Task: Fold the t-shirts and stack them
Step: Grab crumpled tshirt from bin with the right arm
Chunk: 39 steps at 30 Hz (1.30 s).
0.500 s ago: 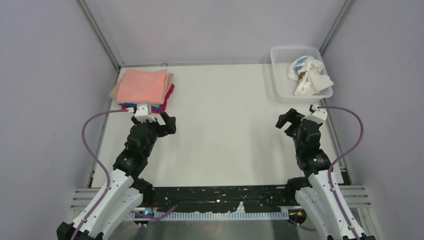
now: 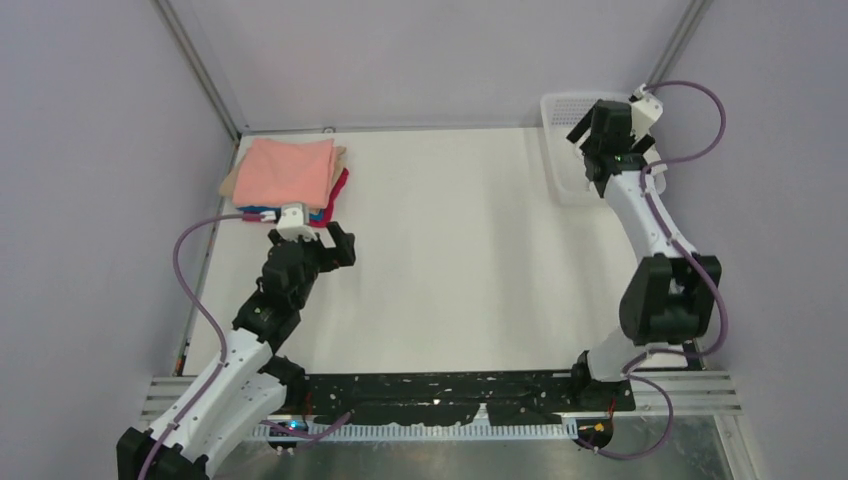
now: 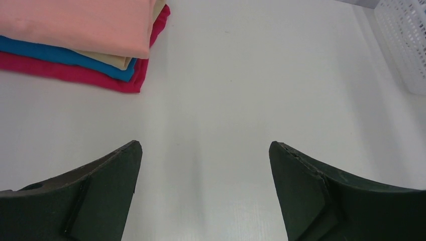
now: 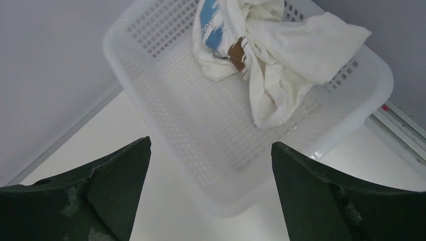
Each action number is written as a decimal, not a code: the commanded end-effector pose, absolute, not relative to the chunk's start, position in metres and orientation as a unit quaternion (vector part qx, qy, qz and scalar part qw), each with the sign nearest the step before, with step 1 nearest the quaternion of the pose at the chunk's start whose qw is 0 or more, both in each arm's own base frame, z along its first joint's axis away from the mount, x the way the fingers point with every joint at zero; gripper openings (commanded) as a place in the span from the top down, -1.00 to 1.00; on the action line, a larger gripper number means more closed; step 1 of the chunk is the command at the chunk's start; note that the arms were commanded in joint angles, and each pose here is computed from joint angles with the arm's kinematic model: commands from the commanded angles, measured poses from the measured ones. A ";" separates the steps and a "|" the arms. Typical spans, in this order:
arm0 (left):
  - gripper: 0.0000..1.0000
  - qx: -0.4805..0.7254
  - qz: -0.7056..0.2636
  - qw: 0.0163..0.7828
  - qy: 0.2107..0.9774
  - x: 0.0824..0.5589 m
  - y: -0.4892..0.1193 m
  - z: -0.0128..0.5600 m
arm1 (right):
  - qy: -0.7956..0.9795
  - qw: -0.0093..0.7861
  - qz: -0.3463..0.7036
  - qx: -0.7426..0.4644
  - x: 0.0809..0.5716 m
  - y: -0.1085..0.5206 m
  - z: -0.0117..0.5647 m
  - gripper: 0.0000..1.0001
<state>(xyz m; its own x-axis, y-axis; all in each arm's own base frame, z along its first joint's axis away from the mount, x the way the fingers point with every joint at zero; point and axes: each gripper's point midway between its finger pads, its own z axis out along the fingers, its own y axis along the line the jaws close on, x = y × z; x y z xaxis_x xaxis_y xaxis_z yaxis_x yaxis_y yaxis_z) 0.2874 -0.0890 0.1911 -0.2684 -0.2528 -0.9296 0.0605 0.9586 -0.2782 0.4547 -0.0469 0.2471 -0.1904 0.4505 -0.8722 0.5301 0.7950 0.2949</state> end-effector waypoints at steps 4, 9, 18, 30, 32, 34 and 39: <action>-0.99 -0.077 -0.093 0.629 0.768 0.299 -0.076 0.209 | 0.803 0.480 -0.188 0.298 0.555 -0.131 0.236 -0.90; -0.99 -0.077 -0.072 0.616 0.780 0.300 -0.071 0.201 | 0.843 0.402 -0.356 0.039 0.602 -0.163 0.234 -0.90; -0.99 -0.077 -0.059 0.609 0.787 0.307 -0.071 0.196 | 0.791 0.223 -0.490 -0.290 0.612 -0.189 0.167 -0.90; -0.99 -0.095 -0.018 0.600 0.794 0.305 -0.056 0.195 | 0.733 0.106 -0.522 -0.423 0.619 -0.231 0.126 -0.92; -0.99 -0.096 -0.014 0.602 0.793 0.306 -0.055 0.197 | 0.729 0.111 -0.535 -0.412 0.623 -0.238 0.126 -0.96; -0.99 -0.098 -0.010 0.602 0.793 0.307 -0.053 0.197 | 0.733 0.115 -0.534 -0.407 0.623 -0.240 0.124 -0.53; -0.99 -0.096 -0.006 0.598 0.796 0.309 -0.054 0.196 | 0.724 0.132 -0.557 -0.384 0.623 -0.242 0.140 0.88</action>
<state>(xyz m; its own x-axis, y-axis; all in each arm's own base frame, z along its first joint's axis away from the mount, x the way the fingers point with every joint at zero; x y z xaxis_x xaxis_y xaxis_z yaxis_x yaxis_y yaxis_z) 0.3022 -0.0569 0.1757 -0.3115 -0.1622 -0.9363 -0.1272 0.9836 -0.1281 0.6134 -0.2345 0.0885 -0.6491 -0.7219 0.2398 -0.5057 0.1740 -0.8450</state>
